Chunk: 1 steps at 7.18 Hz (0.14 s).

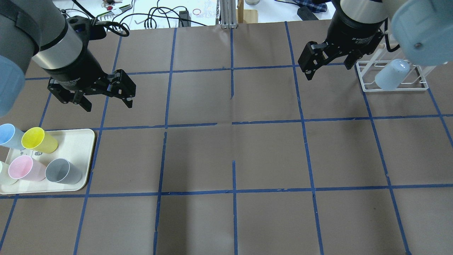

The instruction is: Transfer IKEA cup to right arm and place on rack

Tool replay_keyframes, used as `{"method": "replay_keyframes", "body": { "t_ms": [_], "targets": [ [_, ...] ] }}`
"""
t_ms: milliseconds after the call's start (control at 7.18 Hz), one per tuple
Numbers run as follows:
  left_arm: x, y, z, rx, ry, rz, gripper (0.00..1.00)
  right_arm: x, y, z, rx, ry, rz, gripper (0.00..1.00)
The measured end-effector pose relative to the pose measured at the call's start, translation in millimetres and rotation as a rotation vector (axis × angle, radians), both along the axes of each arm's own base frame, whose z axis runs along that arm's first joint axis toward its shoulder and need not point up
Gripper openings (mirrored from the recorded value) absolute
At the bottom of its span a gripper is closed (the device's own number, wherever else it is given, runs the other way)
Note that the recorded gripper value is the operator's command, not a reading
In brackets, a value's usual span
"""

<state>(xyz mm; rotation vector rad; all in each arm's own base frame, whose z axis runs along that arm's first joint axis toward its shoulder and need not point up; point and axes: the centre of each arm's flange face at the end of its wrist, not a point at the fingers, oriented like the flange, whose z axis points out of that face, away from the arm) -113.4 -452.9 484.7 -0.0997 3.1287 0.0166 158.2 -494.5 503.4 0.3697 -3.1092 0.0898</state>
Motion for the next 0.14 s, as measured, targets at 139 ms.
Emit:
{"method": "replay_keyframes", "body": {
  "t_ms": [139],
  "targets": [
    [0.2,0.2,0.1,0.0,0.0,0.0,1.0,3.2,-0.8,-1.7,0.003,0.004,-0.01,1.0]
  ]
}}
